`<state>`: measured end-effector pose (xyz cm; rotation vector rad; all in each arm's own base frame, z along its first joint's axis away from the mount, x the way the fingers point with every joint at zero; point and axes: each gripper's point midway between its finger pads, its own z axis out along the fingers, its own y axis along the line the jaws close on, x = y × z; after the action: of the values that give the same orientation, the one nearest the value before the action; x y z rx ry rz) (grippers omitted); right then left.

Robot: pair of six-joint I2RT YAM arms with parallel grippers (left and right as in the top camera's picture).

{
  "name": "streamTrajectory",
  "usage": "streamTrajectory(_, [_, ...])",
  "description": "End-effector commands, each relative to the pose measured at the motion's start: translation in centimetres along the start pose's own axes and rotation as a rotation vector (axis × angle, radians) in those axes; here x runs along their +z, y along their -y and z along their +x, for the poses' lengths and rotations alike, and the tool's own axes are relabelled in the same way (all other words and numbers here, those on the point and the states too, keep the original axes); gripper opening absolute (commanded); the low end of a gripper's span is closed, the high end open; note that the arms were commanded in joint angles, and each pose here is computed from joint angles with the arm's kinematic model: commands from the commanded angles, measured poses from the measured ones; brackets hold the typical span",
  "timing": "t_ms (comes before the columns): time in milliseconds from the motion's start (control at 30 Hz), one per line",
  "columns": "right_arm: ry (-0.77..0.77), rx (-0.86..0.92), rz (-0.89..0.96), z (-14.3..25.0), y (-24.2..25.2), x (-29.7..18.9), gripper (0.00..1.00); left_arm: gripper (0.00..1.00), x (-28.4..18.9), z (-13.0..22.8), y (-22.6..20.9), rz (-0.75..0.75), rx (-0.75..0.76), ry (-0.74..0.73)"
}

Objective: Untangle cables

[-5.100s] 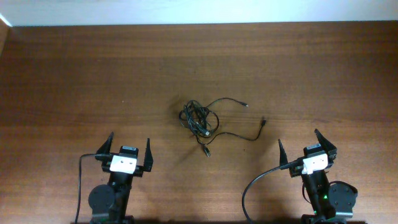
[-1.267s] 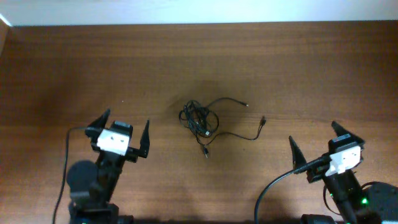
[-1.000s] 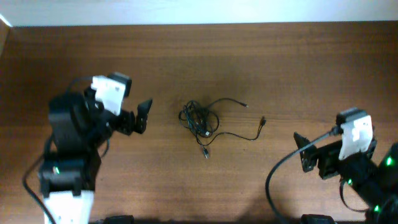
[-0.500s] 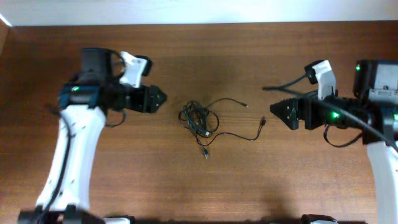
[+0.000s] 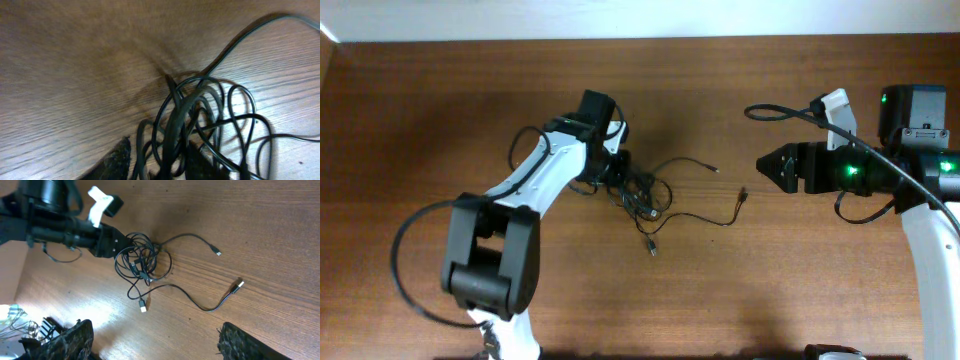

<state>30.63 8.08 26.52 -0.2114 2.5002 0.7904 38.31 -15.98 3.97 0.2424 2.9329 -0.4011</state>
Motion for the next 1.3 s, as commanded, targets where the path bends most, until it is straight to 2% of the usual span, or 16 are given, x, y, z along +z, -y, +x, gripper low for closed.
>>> streamTrajectory(0, [0.013,0.031,0.041,-0.5,0.6,-0.3,0.81,0.05,1.9,0.8,-0.5,-0.02,-0.012,-0.052])
streamTrajectory(33, [0.012,0.059,0.068,-0.5,1.1,-0.3,0.81,0.0,1.8,0.7,-0.4,-0.018,-0.012,-0.049])
streamTrajectory(133, [0.022,0.1,0.072,-0.7,1.1,-0.3,0.81,0.0,-2.0,-1.6,1.3,0.048,0.001,0.041])
streamTrajectory(267, [0.073,0.114,-0.035,-2.2,-1.0,-0.1,0.8,0.0,-13.9,-5.8,8.6,0.396,0.086,0.245])
streamTrajectory(367, [0.1,0.101,-0.072,-3.3,-2.9,0.7,0.8,0.0,-18.3,-5.8,11.2,0.528,0.072,0.284])
streamTrajectory(500, [0.152,0.089,-0.099,-5.2,-6.0,2.3,0.8,0.0,-20.2,-4.9,13.1,0.644,0.086,0.264])
streamTrajectory(633, [0.124,0.131,-0.028,-5.0,-7.6,6.4,0.75,0.0,-19.5,-5.1,12.1,0.579,0.066,0.272])
streamTrajectory(700, [0.07,0.132,0.023,-4.0,-7.7,9.1,0.68,0.0,-19.1,-5.1,11.4,0.529,0.081,0.278])
streamTrajectory(767, [0.027,0.154,0.071,-3.2,-7.0,11.2,0.57,0.0,-18.6,-5.0,10.2,0.48,0.05,0.267])
streamTrajectory(833, [-0.002,0.174,0.109,-2.8,-6.0,12.8,0.39,0.0,-18.5,-4.8,9.8,0.471,0.042,0.26])
streamTrajectory(900, [-0.004,0.204,0.175,-2.7,-4.5,13.7,0.24,0.0,-18.4,-4.7,9.2,0.449,0.035,0.256])
streamTrajectory(967, [0.027,0.217,0.262,-3.0,-2.8,13.6,0.12,0.0,-18.3,-4.5,8.1,0.426,0.05,0.25])
streamTrajectory(1067, [0.081,0.21,0.357,-3.7,-1.4,12.6,0.04,0.0,-18.0,-4.3,4.6,0.338,-0.032,0.236])
streamTrajectory(1167, [0.092,0.253,0.407,-3.9,-0.2,11.3,0.04,0.0,-18.6,-4.4,2.0,0.311,-0.045,0.253])
streamTrajectory(1267, [0.093,0.327,0.461,-4.6,1.8,7.8,0.04,0.02,-19.9,-4.6,0.1,0.282,-0.007,0.304])
